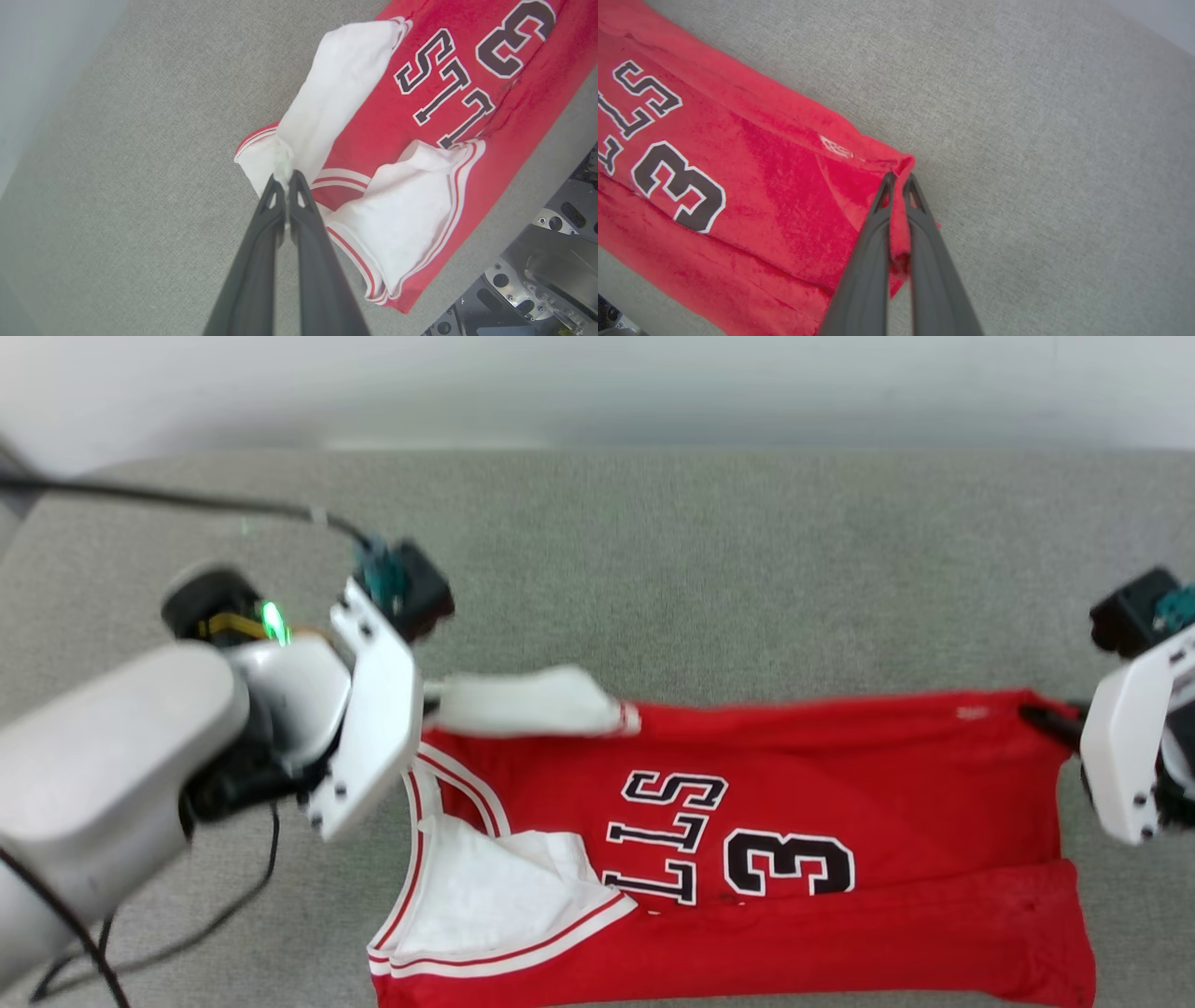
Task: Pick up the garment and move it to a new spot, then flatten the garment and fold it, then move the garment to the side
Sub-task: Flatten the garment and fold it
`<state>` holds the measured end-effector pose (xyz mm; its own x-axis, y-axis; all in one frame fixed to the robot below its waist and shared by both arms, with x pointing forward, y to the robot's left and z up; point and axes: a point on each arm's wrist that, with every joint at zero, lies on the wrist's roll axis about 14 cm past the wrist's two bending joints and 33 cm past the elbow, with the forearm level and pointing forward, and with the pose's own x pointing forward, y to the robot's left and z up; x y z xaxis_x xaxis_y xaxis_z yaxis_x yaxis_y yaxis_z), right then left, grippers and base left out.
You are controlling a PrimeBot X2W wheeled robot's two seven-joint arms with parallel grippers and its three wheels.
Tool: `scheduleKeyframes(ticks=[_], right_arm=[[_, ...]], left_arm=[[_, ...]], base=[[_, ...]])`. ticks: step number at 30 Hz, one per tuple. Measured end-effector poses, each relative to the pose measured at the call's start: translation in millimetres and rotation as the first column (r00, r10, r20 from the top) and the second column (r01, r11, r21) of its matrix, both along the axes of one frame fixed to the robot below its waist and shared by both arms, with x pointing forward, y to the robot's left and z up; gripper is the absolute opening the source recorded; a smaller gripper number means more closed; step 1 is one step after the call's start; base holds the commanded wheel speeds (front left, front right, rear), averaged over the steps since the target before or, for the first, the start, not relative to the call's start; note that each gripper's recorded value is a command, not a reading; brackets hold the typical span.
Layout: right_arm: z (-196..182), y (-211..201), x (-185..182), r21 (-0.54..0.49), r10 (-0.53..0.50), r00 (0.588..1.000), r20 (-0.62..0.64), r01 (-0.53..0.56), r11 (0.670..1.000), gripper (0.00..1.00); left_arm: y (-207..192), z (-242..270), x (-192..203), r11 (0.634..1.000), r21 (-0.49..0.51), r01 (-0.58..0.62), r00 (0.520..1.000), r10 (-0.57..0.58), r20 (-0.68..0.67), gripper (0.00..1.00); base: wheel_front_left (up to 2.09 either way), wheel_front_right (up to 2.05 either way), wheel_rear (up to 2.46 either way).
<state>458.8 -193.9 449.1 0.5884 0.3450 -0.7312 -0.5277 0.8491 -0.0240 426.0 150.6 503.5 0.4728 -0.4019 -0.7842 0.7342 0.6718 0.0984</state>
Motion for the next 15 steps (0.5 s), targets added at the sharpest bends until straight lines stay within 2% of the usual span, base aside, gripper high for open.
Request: scheduleKeyframes(ticks=[8,15], right_arm=[[-6.8,2.1,-40.9,0.029,0.016,1.0,-0.015,-0.015,0.999,0.0],[-34.9,-3.6,-74.2,0.042,-0.002,0.996,-0.093,0.006,0.999,0.0]], left_arm=[[10.8,-30.6,-67.4,1.0,-0.001,-0.03,0.993,0.029,-0.115,0.0],[10.9,-66.5,-118.6,0.999,-0.01,-0.051,0.968,0.047,-0.247,0.0]], base=[[0.0,0.0,0.0],[0.0,0.0,0.0]])
